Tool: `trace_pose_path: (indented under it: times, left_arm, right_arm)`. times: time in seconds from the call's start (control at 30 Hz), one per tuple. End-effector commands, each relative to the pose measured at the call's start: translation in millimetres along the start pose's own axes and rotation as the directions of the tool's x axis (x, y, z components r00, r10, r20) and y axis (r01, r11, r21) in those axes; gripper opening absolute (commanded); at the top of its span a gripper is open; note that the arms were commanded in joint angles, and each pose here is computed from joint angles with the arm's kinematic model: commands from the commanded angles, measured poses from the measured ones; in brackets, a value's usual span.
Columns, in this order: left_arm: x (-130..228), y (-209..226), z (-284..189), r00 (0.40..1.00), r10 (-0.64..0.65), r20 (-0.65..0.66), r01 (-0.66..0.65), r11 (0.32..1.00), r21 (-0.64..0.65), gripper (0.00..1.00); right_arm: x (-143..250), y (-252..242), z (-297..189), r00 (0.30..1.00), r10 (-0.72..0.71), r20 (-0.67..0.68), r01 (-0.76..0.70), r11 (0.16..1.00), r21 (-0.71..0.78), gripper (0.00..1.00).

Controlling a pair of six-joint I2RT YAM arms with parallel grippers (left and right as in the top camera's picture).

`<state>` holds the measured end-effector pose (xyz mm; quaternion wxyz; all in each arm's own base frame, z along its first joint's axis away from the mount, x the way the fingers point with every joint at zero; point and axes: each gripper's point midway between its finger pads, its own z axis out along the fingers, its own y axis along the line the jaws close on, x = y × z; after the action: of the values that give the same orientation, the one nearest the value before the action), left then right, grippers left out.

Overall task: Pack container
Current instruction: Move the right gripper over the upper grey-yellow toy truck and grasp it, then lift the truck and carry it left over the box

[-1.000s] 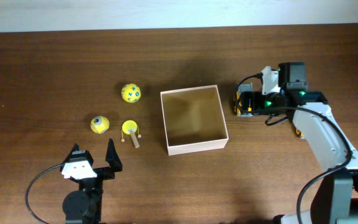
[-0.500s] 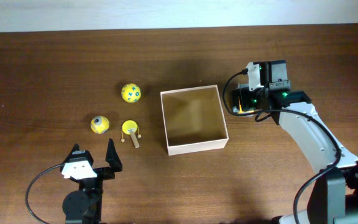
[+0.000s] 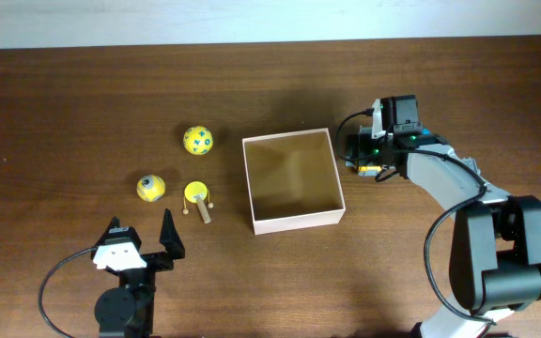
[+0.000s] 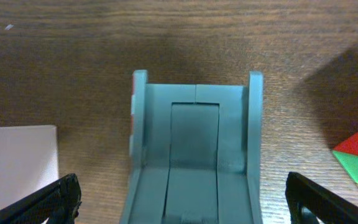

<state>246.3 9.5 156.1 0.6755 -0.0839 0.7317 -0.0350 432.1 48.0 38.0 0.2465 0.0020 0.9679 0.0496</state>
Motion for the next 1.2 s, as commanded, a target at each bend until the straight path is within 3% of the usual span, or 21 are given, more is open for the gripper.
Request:
trace_pose_path:
  times: [0.0, 0.23, 0.6, 0.87, 1.17]
  left_arm:
    - [1.4, -0.2, 0.0, 1.0, 0.016, -0.003, -0.016, 1.0, 0.005, 0.99]
    - [1.4, -0.2, 0.0, 1.0, 0.016, -0.003, -0.016, 1.0, 0.005, 0.99]
    - [1.4, -0.2, 0.0, 1.0, 0.016, -0.003, -0.016, 1.0, 0.005, 0.99]
    - [1.4, -0.2, 0.0, 1.0, 0.016, -0.003, -0.016, 1.0, 0.005, 0.99]
    - [1.4, -0.2, 0.0, 1.0, 0.016, -0.003, -0.016, 1.0, 0.005, 0.99]
  right_arm:
    - [-9.5, -4.4, 0.9, 0.999, 0.03, 0.028, -0.03, 0.999, 0.012, 0.96]
    - [-12.3, -8.6, 0.7, 0.998, 0.037, 0.041, -0.038, 0.999, 0.037, 0.78]
    - [-4.0, -12.7, 10.9, 0.999, 0.047, 0.013, -0.047, 0.997, 0.056, 0.74]
    - [0.4, -14.0, 16.5, 0.999, 0.051, -0.003, -0.051, 0.997, 0.062, 0.61]
    - [-1.6, -13.8, 16.3, 0.999, 0.05, 0.005, -0.05, 0.997, 0.061, 0.57]
